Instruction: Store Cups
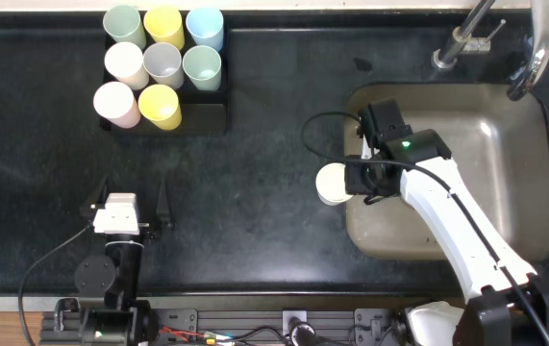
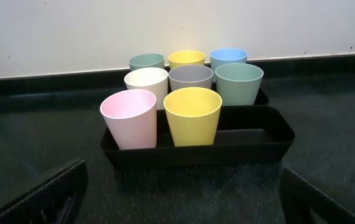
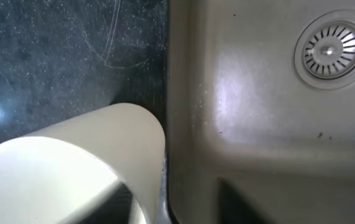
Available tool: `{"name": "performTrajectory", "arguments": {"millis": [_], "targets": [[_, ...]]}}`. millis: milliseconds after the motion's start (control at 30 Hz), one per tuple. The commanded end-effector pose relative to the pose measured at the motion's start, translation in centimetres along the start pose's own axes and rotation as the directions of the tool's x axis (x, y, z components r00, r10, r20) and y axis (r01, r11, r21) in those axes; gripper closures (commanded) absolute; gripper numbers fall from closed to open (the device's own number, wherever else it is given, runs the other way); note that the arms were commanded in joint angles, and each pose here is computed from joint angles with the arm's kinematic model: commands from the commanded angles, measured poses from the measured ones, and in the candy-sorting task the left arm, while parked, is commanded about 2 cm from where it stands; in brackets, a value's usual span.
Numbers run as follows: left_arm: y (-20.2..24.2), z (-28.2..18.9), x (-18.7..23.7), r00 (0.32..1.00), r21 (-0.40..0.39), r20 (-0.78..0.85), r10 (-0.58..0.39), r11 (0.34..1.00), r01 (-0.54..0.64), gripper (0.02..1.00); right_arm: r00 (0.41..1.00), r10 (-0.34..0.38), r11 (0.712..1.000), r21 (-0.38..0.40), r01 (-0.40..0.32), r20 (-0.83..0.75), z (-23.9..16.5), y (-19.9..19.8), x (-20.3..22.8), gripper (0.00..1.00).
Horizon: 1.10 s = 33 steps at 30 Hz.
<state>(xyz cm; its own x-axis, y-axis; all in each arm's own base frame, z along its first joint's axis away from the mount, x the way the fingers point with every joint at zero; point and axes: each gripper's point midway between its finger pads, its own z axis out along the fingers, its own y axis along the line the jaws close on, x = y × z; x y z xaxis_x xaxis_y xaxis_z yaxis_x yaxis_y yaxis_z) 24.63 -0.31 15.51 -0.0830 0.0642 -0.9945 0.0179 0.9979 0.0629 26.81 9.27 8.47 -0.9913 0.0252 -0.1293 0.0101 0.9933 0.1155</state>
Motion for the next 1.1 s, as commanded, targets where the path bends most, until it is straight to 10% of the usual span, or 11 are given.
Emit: {"name": "performTrajectory", "arguments": {"millis": [33, 300, 500, 800, 1100], "targets": [[-0.1, -0.1, -0.1, 1.000, 0.004, 0.005, 0.023, 1.000, -0.023, 0.018, 0.999, 0.020, 0.999, 0.034, -0.021, 0.027, 0.4, -0.6, -0.6, 0.954], [-0.1, -0.1, -0.1, 1.000, 0.005, 0.005, 0.023, 1.000, -0.023, 0.018, 1.000, 0.006, 0.998, -0.061, -0.005, 0.007, 1.0, 2.0, -0.5, 0.958], [-0.1, -0.1, -0.1, 1.000, 0.005, 0.005, 0.023, 1.000, -0.023, 0.018, 0.988, -0.027, 0.970, -0.236, 0.063, 0.153, -7.1, 9.2, -3.1, 0.954], [-0.1, -0.1, -0.1, 1.000, 0.004, 0.005, 0.023, 1.000, -0.023, 0.018, 0.934, -0.115, 0.988, -0.060, 0.144, 0.337, -17.0, 15.3, -8.0, 0.956], [-0.1, -0.1, -0.1, 1.000, 0.004, 0.005, 0.023, 1.000, -0.023, 0.018, 0.927, -0.109, 0.990, -0.042, 0.133, 0.360, -17.0, 19.4, -12.8, 0.954]]}}
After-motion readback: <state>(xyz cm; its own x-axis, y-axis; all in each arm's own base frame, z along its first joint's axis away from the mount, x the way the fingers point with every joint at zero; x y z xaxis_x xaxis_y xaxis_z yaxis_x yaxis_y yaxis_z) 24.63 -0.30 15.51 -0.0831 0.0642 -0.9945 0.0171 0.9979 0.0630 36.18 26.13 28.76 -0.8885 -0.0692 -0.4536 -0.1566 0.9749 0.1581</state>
